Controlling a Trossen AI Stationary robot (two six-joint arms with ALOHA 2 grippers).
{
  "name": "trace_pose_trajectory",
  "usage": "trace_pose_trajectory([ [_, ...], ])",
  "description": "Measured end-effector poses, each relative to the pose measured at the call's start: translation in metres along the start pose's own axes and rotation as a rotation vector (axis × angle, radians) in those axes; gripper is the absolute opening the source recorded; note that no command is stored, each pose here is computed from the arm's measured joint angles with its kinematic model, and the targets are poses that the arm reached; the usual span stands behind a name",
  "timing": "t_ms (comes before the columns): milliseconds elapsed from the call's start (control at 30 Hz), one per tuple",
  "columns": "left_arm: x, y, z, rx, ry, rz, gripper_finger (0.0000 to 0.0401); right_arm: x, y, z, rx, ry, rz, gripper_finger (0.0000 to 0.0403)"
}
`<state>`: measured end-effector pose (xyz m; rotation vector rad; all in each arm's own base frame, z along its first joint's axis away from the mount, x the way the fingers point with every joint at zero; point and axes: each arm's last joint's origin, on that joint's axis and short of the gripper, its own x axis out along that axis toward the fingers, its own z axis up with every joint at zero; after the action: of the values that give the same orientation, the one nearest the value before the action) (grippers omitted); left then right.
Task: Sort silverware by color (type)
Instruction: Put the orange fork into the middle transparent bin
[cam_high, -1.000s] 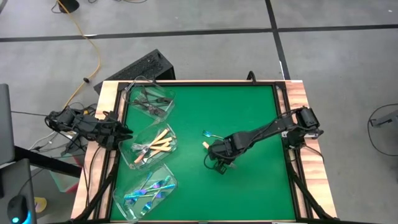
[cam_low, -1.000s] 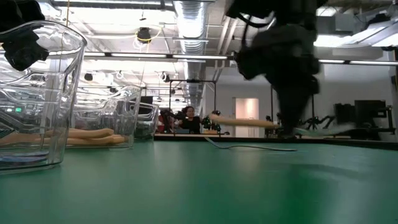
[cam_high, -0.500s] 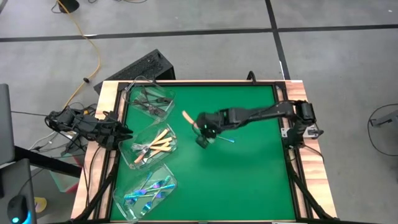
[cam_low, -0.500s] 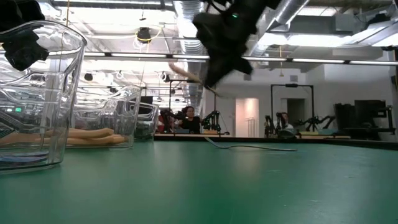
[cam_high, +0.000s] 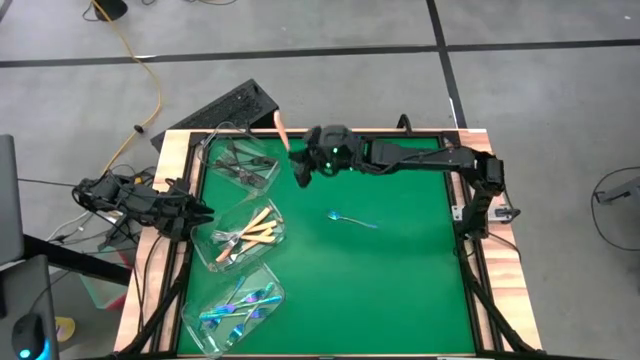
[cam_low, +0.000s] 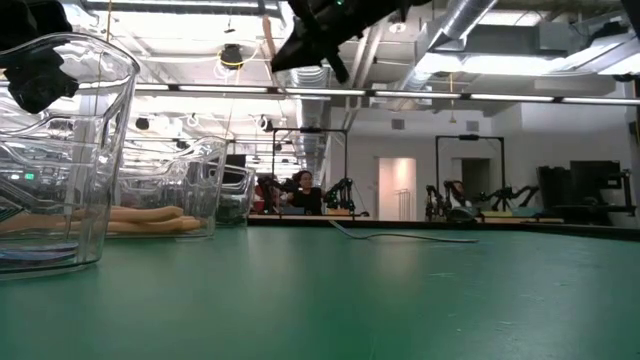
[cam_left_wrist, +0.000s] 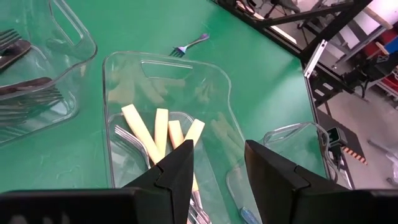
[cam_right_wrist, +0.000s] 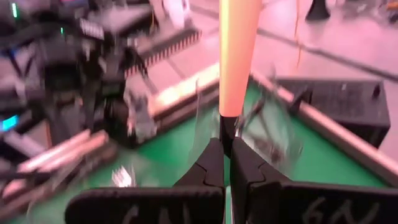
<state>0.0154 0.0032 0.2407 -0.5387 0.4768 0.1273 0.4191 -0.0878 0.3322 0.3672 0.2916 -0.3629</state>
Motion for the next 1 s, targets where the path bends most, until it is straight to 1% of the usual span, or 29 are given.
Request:
trace_pose_trajectory([
  [133,0.000,0.000,0.000,-0.001,0.000,0.001,0.0128,0.001,-0.012,0.012,0.014,-0.075,-0.009,0.0013],
  [200,0.000,0.000,0.000,-0.004,-0.001,0.001,0.0128,0.001,-0.016,0.014,-0.006,-0.087,-0.016,0.0013],
  [300,0.000,0.000,0.000,-0.014,-0.004,0.004,0.0128,0.001,-0.016,0.017,-0.039,-0.114,-0.009,0.0013],
  [467,0.000,0.000,0.000,-0.015,-0.005,0.006,0.0128,0.001,-0.020,0.023,-0.042,-0.166,-0.006,0.0013],
  [533,0.000,0.000,0.000,-0.019,-0.005,0.006,0.0128,0.001,-0.021,0.025,-0.065,-0.183,-0.007,0.0013],
  [633,0.000,0.000,0.000,-0.020,-0.008,0.010,0.0128,0.001,-0.021,0.026,-0.093,-0.195,-0.008,0.0013],
  [767,0.000,0.000,0.000,-0.020,-0.009,0.010,0.0128,0.000,-0.020,0.029,-0.094,-0.219,0.002,0.0013],
  [1000,0.000,0.000,0.000,-0.029,-0.014,0.016,0.0128,-0.002,-0.025,0.039,-0.136,-0.265,-0.010,0.0013],
])
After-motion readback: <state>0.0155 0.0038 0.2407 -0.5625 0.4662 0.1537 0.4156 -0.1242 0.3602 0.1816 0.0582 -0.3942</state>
